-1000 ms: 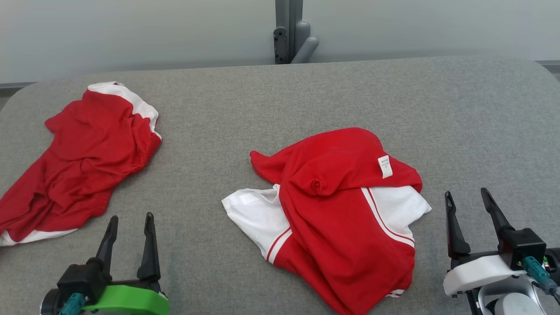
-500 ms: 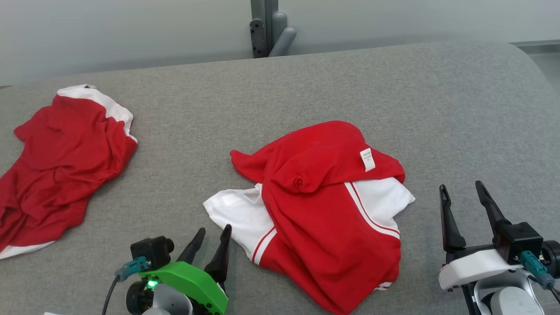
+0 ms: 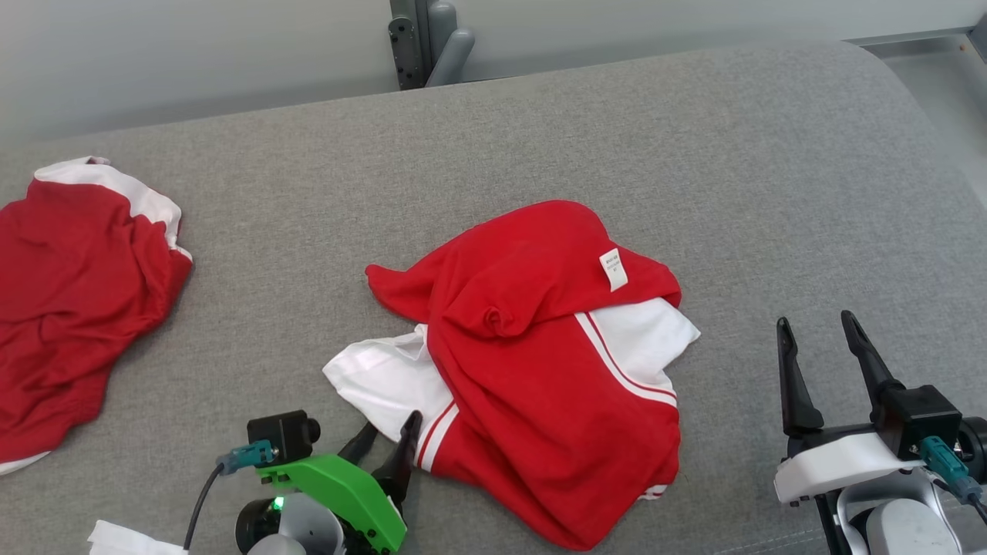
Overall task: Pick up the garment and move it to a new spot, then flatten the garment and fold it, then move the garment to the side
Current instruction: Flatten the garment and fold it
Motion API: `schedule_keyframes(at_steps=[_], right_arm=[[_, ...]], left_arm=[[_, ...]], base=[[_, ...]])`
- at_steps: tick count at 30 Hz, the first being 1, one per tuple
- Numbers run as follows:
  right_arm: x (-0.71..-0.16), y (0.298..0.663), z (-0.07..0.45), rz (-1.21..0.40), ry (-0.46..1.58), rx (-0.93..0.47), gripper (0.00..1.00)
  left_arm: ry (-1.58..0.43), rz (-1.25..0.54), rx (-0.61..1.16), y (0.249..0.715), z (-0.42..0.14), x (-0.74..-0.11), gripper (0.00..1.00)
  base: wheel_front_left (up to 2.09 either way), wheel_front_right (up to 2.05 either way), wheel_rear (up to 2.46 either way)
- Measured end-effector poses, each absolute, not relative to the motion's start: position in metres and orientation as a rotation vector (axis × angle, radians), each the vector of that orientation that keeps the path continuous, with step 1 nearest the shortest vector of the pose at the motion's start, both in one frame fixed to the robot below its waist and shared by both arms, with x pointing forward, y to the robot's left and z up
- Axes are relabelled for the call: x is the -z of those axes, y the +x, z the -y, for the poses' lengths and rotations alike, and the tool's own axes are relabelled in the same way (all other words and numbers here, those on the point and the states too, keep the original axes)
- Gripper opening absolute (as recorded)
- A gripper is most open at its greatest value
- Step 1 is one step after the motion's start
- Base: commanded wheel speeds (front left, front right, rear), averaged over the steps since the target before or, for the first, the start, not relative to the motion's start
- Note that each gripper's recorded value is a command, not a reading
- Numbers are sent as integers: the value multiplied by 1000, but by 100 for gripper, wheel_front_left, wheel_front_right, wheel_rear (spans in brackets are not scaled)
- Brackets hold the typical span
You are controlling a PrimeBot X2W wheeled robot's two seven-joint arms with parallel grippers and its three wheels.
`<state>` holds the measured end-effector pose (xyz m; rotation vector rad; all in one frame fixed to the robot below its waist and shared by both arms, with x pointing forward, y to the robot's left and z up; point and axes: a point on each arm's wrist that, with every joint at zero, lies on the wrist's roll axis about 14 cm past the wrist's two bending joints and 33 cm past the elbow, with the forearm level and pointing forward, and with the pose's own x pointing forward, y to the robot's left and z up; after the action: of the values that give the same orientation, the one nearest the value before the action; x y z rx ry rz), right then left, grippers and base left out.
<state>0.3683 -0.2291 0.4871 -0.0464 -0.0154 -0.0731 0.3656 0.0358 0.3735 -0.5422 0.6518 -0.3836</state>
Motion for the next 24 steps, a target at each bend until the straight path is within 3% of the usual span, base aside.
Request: schedule_keyframes(at_steps=[1, 2, 3, 10, 18, 24], right_arm=[[-487, 368, 230, 14, -47, 75, 100], [-486, 368, 230, 13, -47, 76, 100], [-486, 368, 230, 12, -47, 77, 100], [-486, 370, 228, 13, -45, 70, 100], [-488, 374, 221, 21, -41, 48, 100], [-488, 379, 209, 26, -35, 13, 100]], left_arm=[[-548, -653, 390, 366, -33, -374, 55], [-556, -654, 398, 366, -30, -375, 22], [-566, -658, 408, 365, -27, -376, 0], [-708, -607, 436, 374, -16, -404, 0], [-791, -302, 401, 415, -62, -482, 0], [-747, -45, 393, 431, -99, -564, 0]], base=[[0, 0, 0], [0, 0, 0], [0, 0, 0], [0, 0, 0], [0, 0, 0], [0, 0, 0]])
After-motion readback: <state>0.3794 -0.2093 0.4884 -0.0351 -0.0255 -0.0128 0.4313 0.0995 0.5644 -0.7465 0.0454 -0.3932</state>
